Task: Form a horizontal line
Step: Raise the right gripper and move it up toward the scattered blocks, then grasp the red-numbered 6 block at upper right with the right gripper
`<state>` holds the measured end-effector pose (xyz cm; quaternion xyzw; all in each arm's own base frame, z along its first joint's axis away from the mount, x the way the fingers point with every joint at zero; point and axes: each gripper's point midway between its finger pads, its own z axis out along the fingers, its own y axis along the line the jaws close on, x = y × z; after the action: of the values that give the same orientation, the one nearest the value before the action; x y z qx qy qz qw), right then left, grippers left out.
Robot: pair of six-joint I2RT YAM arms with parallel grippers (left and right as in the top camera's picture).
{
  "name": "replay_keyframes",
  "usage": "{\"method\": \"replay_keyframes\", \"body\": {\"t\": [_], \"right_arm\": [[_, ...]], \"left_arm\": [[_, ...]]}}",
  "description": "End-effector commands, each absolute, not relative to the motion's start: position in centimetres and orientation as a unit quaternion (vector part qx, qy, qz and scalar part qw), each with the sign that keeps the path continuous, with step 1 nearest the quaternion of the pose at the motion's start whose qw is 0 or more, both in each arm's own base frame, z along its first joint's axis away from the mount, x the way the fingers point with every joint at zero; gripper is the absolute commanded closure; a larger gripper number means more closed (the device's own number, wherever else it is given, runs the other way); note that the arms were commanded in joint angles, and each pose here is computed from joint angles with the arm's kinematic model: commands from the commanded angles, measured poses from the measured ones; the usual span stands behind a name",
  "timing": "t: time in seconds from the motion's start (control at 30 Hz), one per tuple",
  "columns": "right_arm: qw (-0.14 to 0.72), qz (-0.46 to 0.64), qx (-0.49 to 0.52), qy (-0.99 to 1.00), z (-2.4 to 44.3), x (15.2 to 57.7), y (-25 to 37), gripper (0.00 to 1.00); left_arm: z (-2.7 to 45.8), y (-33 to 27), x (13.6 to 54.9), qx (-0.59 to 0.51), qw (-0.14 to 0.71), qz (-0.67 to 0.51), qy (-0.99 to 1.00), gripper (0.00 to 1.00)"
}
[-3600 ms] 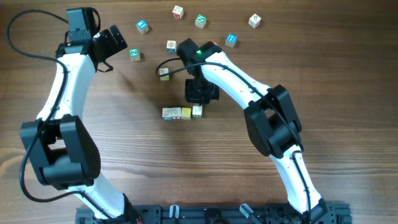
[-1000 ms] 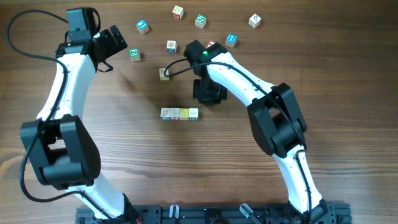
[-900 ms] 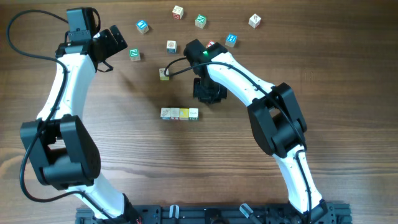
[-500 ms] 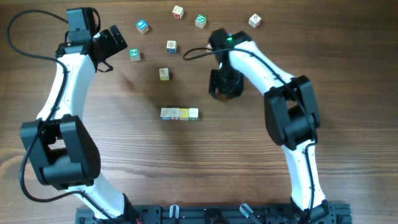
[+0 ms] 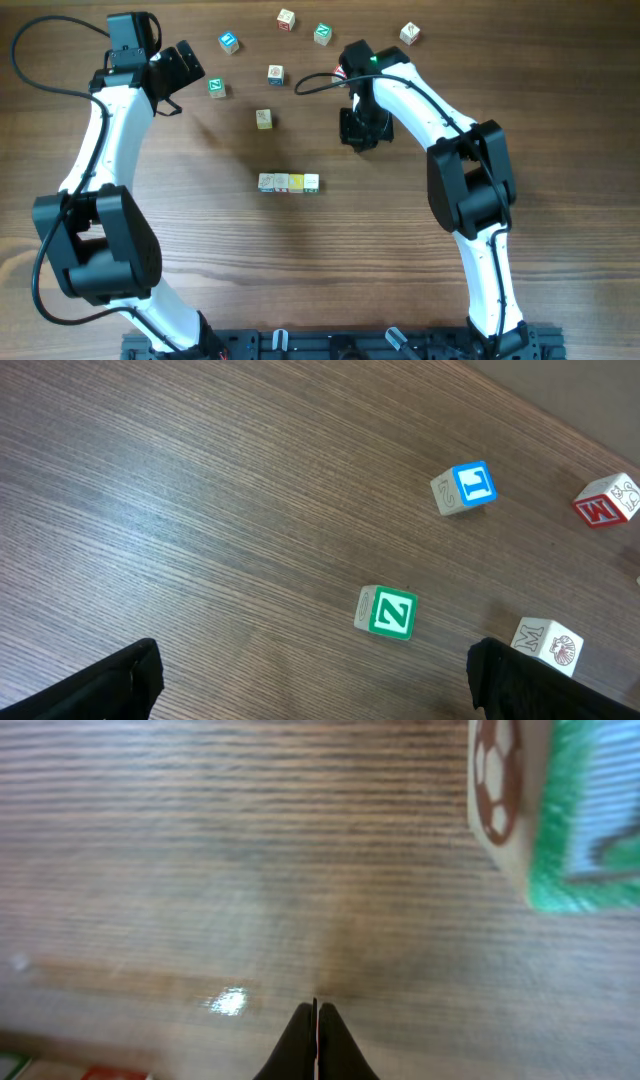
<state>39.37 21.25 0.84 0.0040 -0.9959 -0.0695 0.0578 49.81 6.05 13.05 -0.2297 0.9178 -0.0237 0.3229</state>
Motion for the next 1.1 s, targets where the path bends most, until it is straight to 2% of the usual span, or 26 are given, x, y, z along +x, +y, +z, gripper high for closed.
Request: {"method": "replay_keyframes", "body": {"t": [0.0,0.2,0.23,0.27,0.3,0.33,0.37,0.53,0.7,0.9,1.07], "right_arm": [[-0.021,-0.103,0.022,-0.994,6.7,43.3,21.4,0.96],[-0.199,-0.162,0.01,-0.966,19.8,49.4,20.8,0.94],[-0.222,-0.162,0.007,-0.962,21.2,50.1,20.4,0.85],[-0.249,-0.165,0.015,-0.954,22.2,51.1,20.4,0.61],[-0.273,-0.164,0.04,-0.947,22.7,52.0,20.7,0.28],[-0.281,-0.162,0.052,-0.945,22.6,52.5,20.9,0.08],[-0.284,-0.159,0.057,-0.944,22.2,52.8,20.9,0.0],[-0.282,-0.07,0.03,-0.956,18.6,54.4,18.2,0.0],[-0.27,-0.061,0.028,-0.961,16.0,54.8,18.2,0.0],[-0.322,0.003,-0.026,-0.946,17.0,57.0,15.4,0.0],[-0.364,0.037,0.043,-0.93,17.4,60.2,12.6,0.0]], "left_arm": [[13.3,6.0,49.9,-0.226,0.326,-0.024,0.918,0.0],[13.3,6.0,49.9,-0.226,0.326,-0.024,0.918,0.0],[13.3,6.0,49.9,-0.226,0.326,-0.024,0.918,0.0],[13.3,6.0,49.9,-0.226,0.326,-0.024,0.918,0.0],[13.3,6.0,49.9,-0.226,0.326,-0.024,0.918,0.0],[13.3,6.0,49.9,-0.226,0.326,-0.024,0.918,0.0],[13.3,6.0,49.9,-0.226,0.326,-0.024,0.918,0.0],[13.3,6.0,49.9,-0.226,0.326,-0.024,0.918,0.0],[13.3,6.0,49.9,-0.226,0.326,-0.024,0.918,0.0],[13.3,6.0,49.9,-0.226,0.326,-0.024,0.918,0.0],[13.3,6.0,49.9,-0.226,0.326,-0.024,0.918,0.0]]}}
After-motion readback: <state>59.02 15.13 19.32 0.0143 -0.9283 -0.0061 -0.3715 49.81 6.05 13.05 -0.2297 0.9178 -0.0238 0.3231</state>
